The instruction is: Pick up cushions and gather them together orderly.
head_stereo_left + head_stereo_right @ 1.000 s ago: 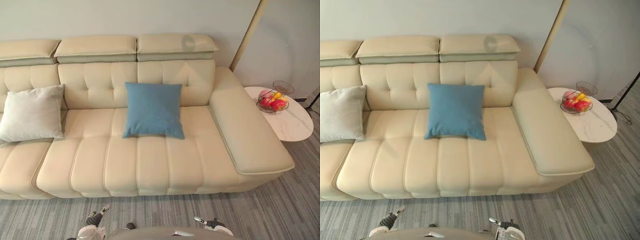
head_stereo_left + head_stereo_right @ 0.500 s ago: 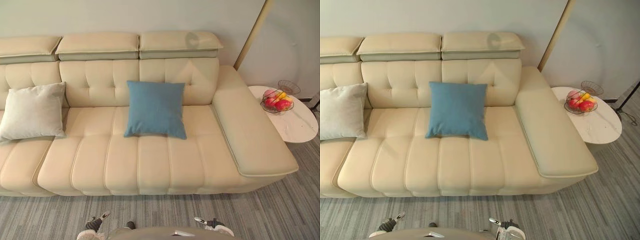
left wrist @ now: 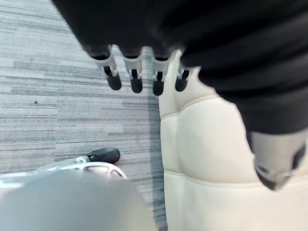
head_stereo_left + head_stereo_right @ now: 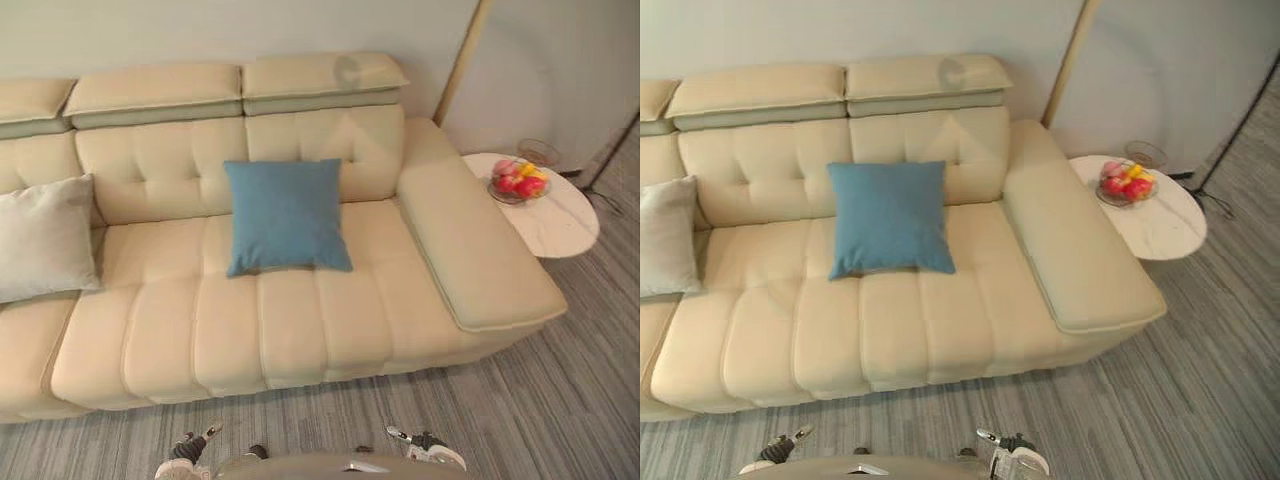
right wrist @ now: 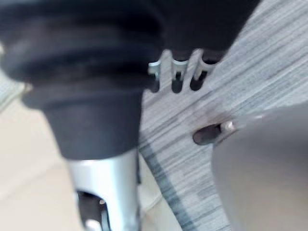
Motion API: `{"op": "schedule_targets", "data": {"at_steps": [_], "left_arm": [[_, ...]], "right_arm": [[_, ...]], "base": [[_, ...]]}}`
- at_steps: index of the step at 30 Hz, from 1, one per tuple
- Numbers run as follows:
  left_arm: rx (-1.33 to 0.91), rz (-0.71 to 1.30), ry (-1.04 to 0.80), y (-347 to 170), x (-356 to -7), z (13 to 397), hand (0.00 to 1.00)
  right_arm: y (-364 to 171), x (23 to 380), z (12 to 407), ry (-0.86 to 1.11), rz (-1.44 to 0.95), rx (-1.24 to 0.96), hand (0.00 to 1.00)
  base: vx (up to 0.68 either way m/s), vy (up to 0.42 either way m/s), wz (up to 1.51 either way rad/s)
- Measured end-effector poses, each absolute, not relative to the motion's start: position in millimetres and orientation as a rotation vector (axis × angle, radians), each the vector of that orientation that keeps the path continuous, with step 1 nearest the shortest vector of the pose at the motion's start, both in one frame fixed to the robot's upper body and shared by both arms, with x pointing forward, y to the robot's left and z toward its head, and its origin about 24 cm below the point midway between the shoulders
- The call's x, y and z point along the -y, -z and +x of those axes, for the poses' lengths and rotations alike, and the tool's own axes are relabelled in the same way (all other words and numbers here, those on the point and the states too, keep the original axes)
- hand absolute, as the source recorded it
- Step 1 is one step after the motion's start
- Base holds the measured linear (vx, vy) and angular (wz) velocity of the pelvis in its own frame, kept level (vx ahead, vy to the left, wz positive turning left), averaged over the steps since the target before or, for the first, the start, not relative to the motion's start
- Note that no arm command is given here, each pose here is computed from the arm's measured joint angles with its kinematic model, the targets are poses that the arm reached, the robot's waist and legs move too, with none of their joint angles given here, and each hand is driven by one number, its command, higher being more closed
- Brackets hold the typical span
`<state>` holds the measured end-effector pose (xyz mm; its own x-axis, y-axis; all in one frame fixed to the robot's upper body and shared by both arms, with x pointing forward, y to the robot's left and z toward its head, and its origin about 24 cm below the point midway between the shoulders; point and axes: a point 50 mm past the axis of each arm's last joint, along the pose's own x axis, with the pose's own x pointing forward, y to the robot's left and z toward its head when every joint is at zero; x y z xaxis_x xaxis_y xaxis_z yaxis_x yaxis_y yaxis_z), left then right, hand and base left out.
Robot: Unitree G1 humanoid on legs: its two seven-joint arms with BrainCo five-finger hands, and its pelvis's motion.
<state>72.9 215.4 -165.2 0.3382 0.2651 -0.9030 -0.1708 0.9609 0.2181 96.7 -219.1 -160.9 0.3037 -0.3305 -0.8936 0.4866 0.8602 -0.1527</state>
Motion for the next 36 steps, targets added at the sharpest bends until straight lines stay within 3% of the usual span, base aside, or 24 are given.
{"op": "schedule_targets", "data": {"at_steps": [8,14,16,20,24,36], "left_arm": [[-1.172,0.062,-0.288,164.9,-207.9,80.7,0.00],[-1.161,0.070,-0.317,162.5,-218.6,82.8,0.00],[-1.121,0.072,-0.311,158.9,-218.7,97.9,0.00],[-1.091,0.068,-0.306,156.5,-216.3,106.6,0.00],[-1.105,0.037,-0.240,160.8,-190.1,106.3,0.00],[-1.037,-0.015,-0.240,155.6,-180.8,120.6,0.00]], "right_arm": [[154.1,234.4,105.8,0.552,0.104,-1.095,0.00],[151.8,205.0,133.3,0.428,0.099,-1.057,0.00],[150.0,211.1,135.1,0.444,0.097,-1.046,0.00],[147.8,219.9,133.5,0.455,0.067,-1.033,0.00],[144.5,233.6,133.9,0.476,0.037,-1.022,0.00],[150.4,238.4,115.6,0.507,0.025,-1.086,0.00]], "base": [[-0.03,-0.008,-1.07],[-0.07,0.036,-1.93],[0.04,-0.068,-1.43],[0.11,-0.144,-0.97],[0.07,-0.043,-0.61],[0.07,0.012,-0.72]]}}
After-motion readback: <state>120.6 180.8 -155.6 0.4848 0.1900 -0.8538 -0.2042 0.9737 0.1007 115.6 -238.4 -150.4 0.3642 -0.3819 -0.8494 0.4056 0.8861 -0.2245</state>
